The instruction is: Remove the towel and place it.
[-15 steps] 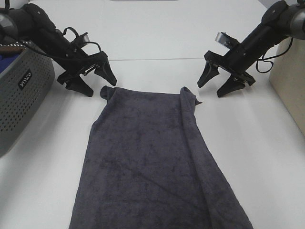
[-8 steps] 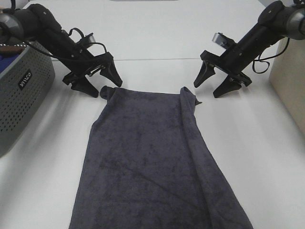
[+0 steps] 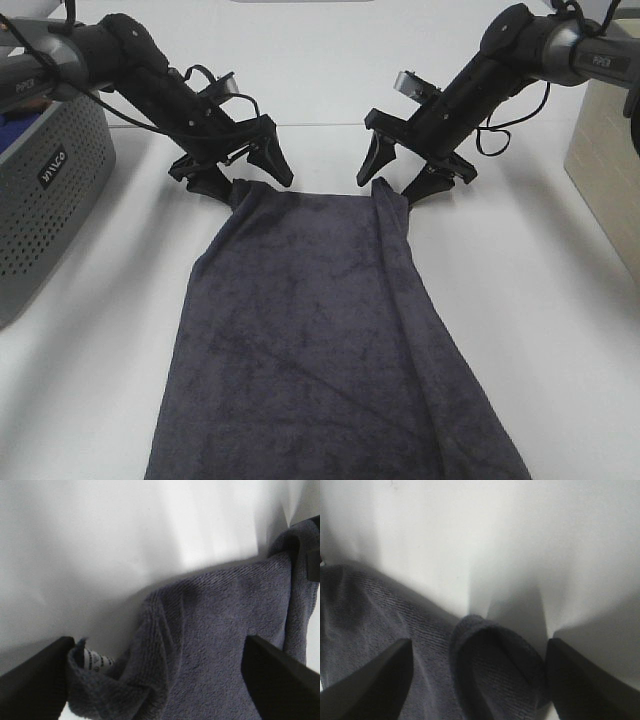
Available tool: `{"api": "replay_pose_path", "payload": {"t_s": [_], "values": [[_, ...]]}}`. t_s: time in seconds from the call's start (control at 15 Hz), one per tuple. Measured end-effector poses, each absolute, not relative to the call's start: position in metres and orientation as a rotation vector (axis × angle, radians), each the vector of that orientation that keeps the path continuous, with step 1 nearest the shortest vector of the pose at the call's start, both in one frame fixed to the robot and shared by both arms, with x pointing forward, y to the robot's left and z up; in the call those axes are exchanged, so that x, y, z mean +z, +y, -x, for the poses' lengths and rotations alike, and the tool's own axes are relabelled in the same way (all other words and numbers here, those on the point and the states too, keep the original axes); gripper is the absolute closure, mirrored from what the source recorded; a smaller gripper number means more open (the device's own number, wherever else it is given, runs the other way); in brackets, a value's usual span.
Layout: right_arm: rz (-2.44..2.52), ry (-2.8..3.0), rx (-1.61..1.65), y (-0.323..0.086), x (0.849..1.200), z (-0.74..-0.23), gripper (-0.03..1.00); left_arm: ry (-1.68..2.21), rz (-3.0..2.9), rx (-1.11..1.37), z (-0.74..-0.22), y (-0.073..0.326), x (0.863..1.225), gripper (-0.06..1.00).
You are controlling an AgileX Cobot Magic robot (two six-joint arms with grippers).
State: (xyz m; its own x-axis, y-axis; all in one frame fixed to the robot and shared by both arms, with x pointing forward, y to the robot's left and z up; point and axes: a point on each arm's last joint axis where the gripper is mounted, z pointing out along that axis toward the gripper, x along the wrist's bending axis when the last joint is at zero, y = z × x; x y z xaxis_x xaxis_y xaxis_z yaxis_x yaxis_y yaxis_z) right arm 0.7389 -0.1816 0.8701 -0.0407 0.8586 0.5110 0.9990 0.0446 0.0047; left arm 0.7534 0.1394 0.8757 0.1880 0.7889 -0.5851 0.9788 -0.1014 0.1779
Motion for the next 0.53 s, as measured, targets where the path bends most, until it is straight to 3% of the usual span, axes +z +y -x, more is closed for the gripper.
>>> {"api": "replay_pose_path", "payload": {"t_s": [0.27,0.53], "values": [[1.926,-1.981,-0.497,-0.1845,0.8678,-0.7408,0.36,1.651,-1.942,-0.469,-0.7535,0.1395,0.8751,0.13],[1.954,-2.010,-0.456,-0.1877,0.8643,-0.7409,0.68,1.662,-1.950,-0.460,-0.7540,0.1404,0.8676,0.45]]}}
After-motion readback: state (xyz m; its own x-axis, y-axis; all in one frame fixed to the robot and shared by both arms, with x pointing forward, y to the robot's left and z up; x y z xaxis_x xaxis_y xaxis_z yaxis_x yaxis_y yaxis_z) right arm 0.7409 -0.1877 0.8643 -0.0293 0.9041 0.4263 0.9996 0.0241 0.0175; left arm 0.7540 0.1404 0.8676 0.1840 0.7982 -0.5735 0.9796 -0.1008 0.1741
